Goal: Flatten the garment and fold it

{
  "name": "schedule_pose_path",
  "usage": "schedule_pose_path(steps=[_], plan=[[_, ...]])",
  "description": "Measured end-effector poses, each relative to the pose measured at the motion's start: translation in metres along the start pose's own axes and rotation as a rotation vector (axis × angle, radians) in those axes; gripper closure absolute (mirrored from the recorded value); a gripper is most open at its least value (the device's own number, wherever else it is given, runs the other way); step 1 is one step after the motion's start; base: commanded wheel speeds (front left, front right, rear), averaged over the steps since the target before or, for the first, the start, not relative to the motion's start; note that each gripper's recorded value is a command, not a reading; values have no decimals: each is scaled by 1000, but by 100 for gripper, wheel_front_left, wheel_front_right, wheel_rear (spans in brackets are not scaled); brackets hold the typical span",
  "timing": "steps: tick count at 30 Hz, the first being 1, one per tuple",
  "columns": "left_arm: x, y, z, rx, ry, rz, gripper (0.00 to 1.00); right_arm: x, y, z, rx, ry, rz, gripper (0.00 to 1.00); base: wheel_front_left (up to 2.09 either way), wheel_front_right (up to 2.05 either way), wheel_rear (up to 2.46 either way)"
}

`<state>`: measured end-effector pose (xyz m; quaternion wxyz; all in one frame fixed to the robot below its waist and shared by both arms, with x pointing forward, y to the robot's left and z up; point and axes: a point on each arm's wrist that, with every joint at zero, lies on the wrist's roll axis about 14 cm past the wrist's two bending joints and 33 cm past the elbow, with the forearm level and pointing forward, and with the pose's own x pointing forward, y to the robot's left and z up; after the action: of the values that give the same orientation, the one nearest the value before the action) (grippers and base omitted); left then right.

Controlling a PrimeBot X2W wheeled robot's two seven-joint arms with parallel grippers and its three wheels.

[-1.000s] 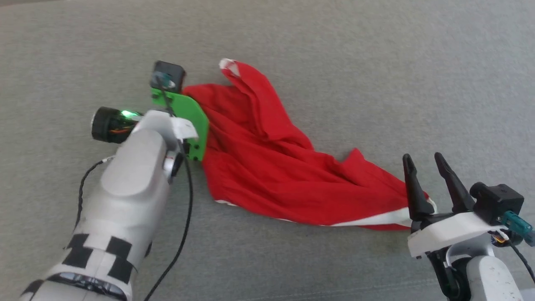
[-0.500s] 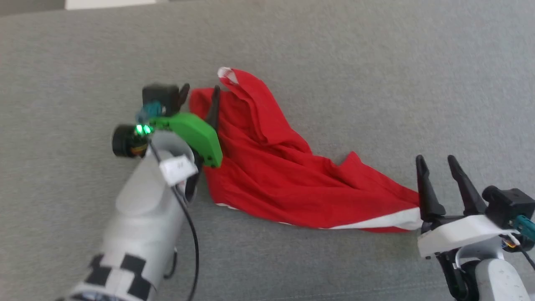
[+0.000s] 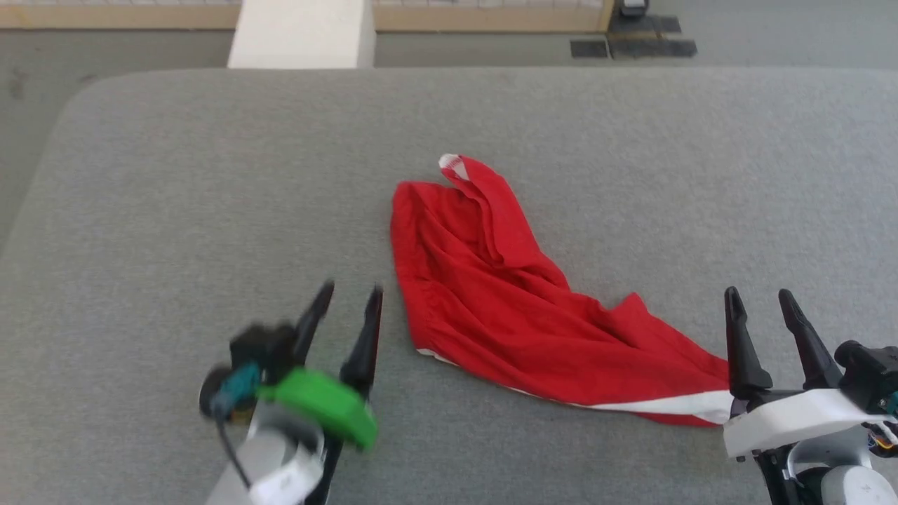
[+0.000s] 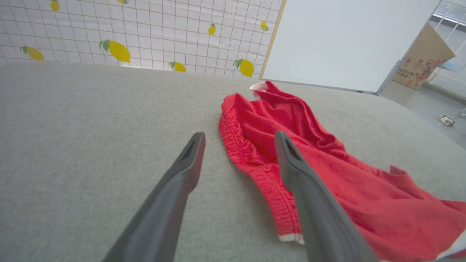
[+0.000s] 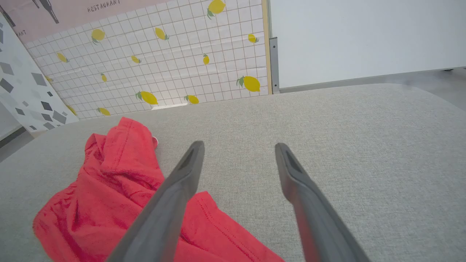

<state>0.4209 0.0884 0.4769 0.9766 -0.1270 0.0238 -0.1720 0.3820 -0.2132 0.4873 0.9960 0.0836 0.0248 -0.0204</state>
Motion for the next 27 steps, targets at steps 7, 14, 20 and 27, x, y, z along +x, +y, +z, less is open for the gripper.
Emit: schedule_pose_path(steps=[7,14,20,27], plan=[[-30,-2,-41,51,134,-10,0,-2,1,5,0,-14,4,0,0,0,0],[-24,-14,-79,71,285,-62,0,-5,-7,3,-2,-3,-20,0,0,0,0],[-7,-34,-87,88,322,-139,0,-10,-15,1,-3,3,-46,0,0,0,0],[4,-41,-97,64,358,-166,0,-13,-22,-4,5,16,-67,0,0,0,0]])
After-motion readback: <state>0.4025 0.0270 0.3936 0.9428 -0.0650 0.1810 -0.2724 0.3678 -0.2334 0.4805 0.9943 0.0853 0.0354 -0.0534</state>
